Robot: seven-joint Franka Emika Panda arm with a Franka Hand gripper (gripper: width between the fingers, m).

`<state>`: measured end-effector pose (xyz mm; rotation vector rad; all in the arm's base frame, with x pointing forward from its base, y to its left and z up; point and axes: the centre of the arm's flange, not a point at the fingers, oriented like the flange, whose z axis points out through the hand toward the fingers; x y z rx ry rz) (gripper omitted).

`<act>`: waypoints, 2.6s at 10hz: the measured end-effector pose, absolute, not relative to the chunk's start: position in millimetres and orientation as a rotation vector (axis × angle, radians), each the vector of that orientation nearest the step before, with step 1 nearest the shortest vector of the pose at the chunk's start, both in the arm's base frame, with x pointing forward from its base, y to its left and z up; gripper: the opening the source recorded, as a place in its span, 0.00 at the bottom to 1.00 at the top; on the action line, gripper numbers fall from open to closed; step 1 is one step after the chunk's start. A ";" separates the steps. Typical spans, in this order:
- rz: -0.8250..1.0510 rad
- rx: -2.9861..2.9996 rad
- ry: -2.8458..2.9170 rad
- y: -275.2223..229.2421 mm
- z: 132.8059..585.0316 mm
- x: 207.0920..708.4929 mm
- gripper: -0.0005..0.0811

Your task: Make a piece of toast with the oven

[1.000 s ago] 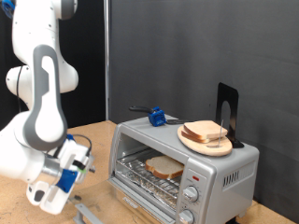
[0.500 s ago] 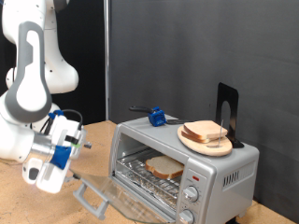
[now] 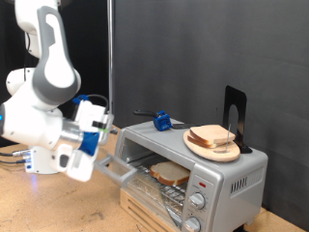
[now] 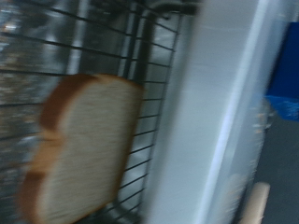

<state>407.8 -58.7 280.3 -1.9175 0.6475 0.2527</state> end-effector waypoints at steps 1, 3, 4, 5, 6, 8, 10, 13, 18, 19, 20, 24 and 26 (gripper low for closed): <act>0.263 -1.917 0.628 -42.4 288.0 409.2 1.00; 0.273 -1.920 0.625 -15.2 299.2 408.1 1.00; 0.277 -1.921 0.638 -7.4 302.5 406.4 1.00; 0.279 -1.917 0.655 -6.6 304.8 403.8 1.00; 0.273 -1.911 0.681 -12.2 304.8 400.1 1.00; 0.236 -1.886 0.763 -39.5 302.4 389.7 1.00; 0.169 -1.858 0.822 -68.0 303.6 379.1 1.00; 0.268 -1.797 0.677 -67.7 311.0 379.5 1.00; 0.238 -1.690 0.785 -112.5 303.3 448.4 1.00; 0.235 -1.681 0.798 -113.9 297.8 459.4 1.00; 0.238 -1.683 0.795 -113.5 297.6 458.4 1.00; 0.314 -1.619 0.745 -108.3 282.1 491.0 1.00; 0.263 -1.601 0.775 -109.9 270.2 522.0 1.00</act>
